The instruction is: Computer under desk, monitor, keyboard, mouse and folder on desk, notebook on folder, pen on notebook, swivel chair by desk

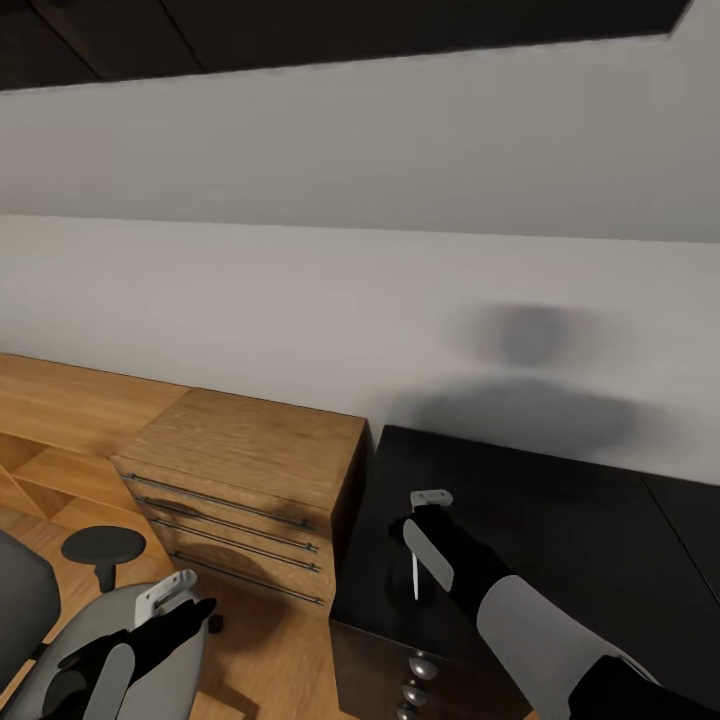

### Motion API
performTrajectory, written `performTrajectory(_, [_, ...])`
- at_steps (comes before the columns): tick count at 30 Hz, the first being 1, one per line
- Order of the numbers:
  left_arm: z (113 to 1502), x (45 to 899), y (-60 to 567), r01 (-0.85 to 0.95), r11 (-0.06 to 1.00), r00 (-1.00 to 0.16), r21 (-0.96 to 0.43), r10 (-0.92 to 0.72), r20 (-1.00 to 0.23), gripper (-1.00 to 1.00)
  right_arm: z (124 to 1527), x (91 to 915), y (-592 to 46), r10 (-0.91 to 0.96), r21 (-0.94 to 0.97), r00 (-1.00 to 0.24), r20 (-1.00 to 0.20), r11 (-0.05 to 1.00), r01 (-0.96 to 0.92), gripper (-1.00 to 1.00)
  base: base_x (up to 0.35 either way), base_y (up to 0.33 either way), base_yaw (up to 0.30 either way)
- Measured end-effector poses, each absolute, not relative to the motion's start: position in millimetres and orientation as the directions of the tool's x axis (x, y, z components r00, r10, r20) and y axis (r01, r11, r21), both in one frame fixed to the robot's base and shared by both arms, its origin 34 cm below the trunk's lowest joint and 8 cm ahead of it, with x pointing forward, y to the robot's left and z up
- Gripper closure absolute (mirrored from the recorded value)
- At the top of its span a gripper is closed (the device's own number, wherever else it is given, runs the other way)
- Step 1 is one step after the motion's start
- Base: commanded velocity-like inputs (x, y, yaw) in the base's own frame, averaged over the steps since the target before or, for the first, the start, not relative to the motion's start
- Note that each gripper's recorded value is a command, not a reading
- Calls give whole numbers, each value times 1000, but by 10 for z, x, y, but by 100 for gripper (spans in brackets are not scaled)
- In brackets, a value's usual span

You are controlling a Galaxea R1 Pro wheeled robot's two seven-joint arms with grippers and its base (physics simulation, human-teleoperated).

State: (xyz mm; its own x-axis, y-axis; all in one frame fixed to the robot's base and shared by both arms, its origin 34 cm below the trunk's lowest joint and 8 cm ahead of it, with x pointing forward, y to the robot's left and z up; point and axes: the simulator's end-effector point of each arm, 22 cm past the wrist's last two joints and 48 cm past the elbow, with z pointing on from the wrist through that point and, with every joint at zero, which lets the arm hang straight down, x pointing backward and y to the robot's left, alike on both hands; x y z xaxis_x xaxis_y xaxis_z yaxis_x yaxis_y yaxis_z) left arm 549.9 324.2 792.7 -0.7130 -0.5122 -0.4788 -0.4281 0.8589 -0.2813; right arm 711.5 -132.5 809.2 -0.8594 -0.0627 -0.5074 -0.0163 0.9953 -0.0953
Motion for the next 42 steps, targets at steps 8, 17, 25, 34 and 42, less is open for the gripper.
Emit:
performTrajectory(8, [8544, 5827, 2941, -366, 855, -644, -367, -517, -564, -100, 8076, 7113, -1340, -65, -96, -859, -508, 995, -19, -100, 0, 0, 0])
performTrajectory(17, [8608, 5763, 2727, -338, 837, -687, -430, -532, -495, -100, 8094, 7167, -1374, -52, -93, -844, -534, 996, -3, -100, 0, 0, 0])
performTrajectory(25, [8605, 5731, 2906, -379, 816, -663, -437, -569, -486, -100, 8107, 7214, -1493, -40, -97, -833, -552, 995, 16, -100, 0, 0, 4])
performTrajectory(34, [8605, 5729, 2914, -381, 815, -662, -437, -570, -486, -100, 8108, 7219, -1520, -39, -100, -833, -553, 995, 20, -100, 0, 0, 182])
performTrajectory(42, [8604, 5730, 2910, -380, 815, -663, -437, -569, -486, -100, 8100, 7224, -1578, -37, -105, -832, -553, 994, 26, -100, 0, 0, 55])
